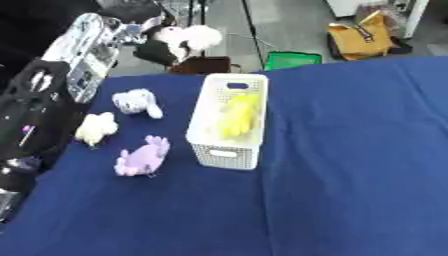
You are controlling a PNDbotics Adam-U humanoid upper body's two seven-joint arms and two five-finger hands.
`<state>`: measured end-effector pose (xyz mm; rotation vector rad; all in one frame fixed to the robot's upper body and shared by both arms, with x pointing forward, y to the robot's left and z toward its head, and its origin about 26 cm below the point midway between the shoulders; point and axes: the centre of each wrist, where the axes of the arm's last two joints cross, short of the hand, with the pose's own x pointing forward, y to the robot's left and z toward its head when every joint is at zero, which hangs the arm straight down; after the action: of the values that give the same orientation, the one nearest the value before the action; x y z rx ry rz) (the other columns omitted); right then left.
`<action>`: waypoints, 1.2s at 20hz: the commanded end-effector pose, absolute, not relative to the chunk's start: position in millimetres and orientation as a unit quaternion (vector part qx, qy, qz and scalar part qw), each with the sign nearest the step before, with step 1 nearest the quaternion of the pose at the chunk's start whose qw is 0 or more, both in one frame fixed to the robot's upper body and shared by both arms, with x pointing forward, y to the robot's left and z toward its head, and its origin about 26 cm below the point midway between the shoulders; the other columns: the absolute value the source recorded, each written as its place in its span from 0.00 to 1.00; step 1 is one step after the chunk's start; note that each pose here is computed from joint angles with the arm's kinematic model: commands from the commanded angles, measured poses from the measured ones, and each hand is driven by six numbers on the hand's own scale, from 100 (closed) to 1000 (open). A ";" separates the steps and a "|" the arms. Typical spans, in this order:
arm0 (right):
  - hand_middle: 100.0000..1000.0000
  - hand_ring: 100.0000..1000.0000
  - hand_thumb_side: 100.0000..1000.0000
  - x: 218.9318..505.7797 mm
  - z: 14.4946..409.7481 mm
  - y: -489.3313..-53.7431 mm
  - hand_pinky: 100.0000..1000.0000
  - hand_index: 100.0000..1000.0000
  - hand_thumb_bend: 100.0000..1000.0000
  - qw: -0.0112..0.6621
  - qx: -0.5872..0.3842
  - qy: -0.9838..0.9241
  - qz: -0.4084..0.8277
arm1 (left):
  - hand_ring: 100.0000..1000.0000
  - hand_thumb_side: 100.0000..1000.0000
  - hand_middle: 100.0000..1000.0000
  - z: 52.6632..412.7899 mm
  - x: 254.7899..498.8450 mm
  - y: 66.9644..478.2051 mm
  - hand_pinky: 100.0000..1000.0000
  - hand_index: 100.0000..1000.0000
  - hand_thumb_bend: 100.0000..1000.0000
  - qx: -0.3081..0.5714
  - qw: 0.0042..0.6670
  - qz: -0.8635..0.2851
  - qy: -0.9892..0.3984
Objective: Pick up objects on the table and place them in the box.
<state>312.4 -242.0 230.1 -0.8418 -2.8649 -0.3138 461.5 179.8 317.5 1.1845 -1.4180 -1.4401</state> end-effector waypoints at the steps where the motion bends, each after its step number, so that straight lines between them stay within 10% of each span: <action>1: 0.66 0.85 0.92 310.2 238.5 -238.5 0.81 0.72 0.00 0.055 -0.267 -0.956 -0.107 | 0.40 0.61 0.43 326.5 463.1 169.3 0.31 0.50 0.00 0.476 0.369 -0.557 -0.571; 24: 0.66 0.85 0.91 311.8 248.1 -231.3 0.81 0.72 0.00 0.040 -0.247 -0.961 -0.118 | 0.53 0.67 0.57 257.4 502.0 171.8 0.46 0.67 0.06 0.435 0.468 -0.544 -0.544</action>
<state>314.6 -232.5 240.9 -0.7708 -2.9141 -0.3527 501.3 170.0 244.4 1.0524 -1.3099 -1.3499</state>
